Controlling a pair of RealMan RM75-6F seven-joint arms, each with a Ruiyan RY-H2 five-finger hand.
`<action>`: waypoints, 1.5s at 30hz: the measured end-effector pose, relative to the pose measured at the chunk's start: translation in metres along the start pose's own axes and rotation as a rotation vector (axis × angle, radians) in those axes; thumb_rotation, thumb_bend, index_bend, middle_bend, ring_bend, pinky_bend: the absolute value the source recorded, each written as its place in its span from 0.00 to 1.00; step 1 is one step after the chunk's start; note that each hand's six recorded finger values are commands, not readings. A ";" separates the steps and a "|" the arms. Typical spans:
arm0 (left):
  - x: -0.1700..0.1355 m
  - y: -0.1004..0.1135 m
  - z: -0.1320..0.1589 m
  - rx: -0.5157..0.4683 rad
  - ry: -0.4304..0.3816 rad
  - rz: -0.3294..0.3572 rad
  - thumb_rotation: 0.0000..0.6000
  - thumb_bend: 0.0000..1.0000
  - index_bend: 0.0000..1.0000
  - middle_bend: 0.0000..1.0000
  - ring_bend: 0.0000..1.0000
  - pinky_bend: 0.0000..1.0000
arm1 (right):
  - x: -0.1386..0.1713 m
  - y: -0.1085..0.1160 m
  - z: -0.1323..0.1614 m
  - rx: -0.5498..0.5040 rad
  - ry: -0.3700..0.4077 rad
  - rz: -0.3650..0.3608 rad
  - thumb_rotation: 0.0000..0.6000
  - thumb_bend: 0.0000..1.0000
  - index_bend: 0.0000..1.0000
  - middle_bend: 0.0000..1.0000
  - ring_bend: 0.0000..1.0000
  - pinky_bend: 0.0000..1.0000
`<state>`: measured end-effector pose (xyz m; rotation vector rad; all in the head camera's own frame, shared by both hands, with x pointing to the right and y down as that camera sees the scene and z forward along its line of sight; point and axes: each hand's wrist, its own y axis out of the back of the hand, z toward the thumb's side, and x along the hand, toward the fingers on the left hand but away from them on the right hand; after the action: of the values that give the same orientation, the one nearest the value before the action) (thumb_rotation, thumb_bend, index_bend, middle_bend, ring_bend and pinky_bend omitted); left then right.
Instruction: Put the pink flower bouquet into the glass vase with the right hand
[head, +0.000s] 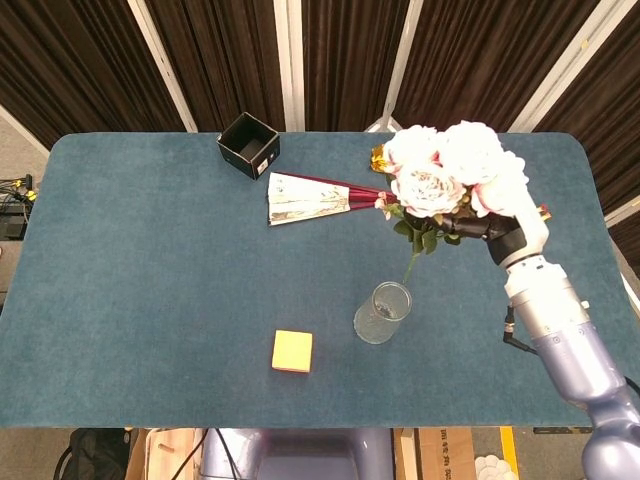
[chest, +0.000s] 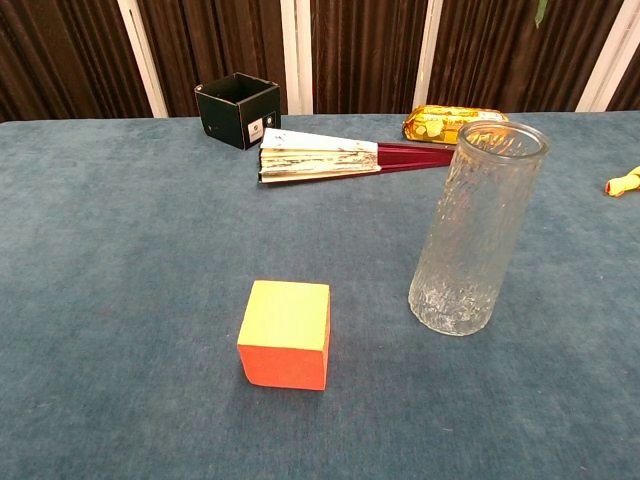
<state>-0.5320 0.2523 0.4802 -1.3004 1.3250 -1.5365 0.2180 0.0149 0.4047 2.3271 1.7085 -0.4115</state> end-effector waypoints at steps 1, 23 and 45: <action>0.000 0.000 0.000 0.000 -0.001 -0.001 1.00 0.25 0.08 0.00 0.00 0.02 | 0.000 -0.002 -0.003 -0.002 -0.004 0.002 1.00 0.29 0.61 0.48 0.49 0.13; 0.001 -0.001 0.000 0.014 0.009 0.004 1.00 0.25 0.08 0.00 0.00 0.02 | -0.007 -0.014 -0.062 0.011 -0.022 -0.007 1.00 0.29 0.62 0.48 0.49 0.13; 0.002 -0.005 0.004 0.036 0.010 -0.004 1.00 0.25 0.08 0.00 0.00 0.02 | 0.011 -0.006 -0.122 -0.051 -0.098 0.038 1.00 0.29 0.62 0.48 0.49 0.13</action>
<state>-0.5283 0.2508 0.4857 -1.2748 1.2962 -1.5646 0.2267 0.0685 0.5145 2.2609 1.6094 -0.4617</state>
